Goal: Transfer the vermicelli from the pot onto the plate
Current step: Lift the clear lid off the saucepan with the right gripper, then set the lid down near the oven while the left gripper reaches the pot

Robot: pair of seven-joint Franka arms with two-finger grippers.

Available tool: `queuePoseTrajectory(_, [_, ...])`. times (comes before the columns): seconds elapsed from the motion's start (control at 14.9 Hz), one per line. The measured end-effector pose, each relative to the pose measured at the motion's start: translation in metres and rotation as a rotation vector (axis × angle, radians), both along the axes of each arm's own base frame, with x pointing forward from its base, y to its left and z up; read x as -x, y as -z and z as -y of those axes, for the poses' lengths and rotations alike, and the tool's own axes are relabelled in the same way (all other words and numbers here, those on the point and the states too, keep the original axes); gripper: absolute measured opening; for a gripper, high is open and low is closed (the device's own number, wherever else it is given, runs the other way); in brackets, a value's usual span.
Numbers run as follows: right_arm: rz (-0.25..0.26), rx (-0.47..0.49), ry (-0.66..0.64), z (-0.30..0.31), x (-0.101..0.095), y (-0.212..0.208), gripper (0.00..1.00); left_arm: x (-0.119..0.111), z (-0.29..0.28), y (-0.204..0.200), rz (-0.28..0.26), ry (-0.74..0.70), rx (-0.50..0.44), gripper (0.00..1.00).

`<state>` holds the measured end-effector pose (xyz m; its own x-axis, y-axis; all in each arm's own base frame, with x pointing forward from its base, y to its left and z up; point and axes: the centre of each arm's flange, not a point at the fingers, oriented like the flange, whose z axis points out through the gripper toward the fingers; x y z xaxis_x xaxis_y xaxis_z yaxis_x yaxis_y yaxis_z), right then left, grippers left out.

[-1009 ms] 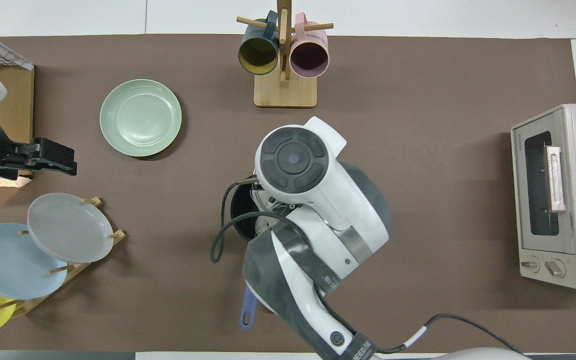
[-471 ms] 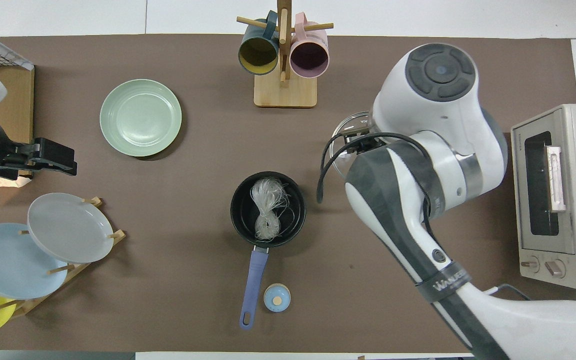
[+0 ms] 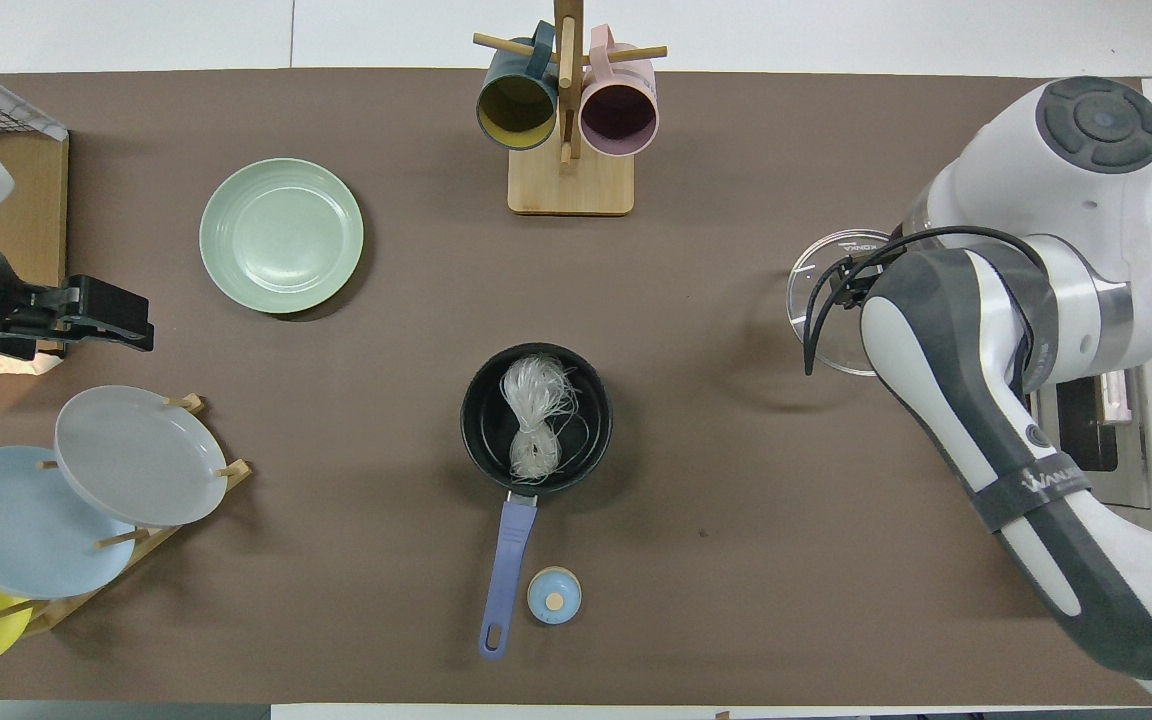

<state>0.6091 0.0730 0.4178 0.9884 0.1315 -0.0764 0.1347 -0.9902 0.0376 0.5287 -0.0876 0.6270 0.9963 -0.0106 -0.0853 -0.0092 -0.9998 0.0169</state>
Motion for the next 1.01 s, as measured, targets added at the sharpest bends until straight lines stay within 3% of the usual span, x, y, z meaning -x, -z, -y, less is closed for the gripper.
queuePoseTrajectory(0.13, [0.006, -0.005, -0.008, 0.019, 0.011, 0.018, 0.67, 0.000, 0.001, 0.000, 0.000, 0.001, 0.001, 1.00])
queuePoseTrajectory(0.47, [0.096, -0.019, -0.018, 0.028, 0.038, 0.061, 0.67, 0.005, 0.046, 0.000, 0.030, 0.061, 0.009, 1.00])
queuePoseTrajectory(0.74, [0.097, -0.021, -0.015, 0.031, 0.053, 0.076, 0.67, 0.019, 0.123, 0.025, 0.068, 0.031, 0.036, 1.00])
queuePoseTrajectory(1.01, [0.099, -0.021, -0.009, 0.035, 0.059, 0.084, 0.68, 0.033, 0.195, 0.079, 0.069, 0.047, 0.084, 1.00])
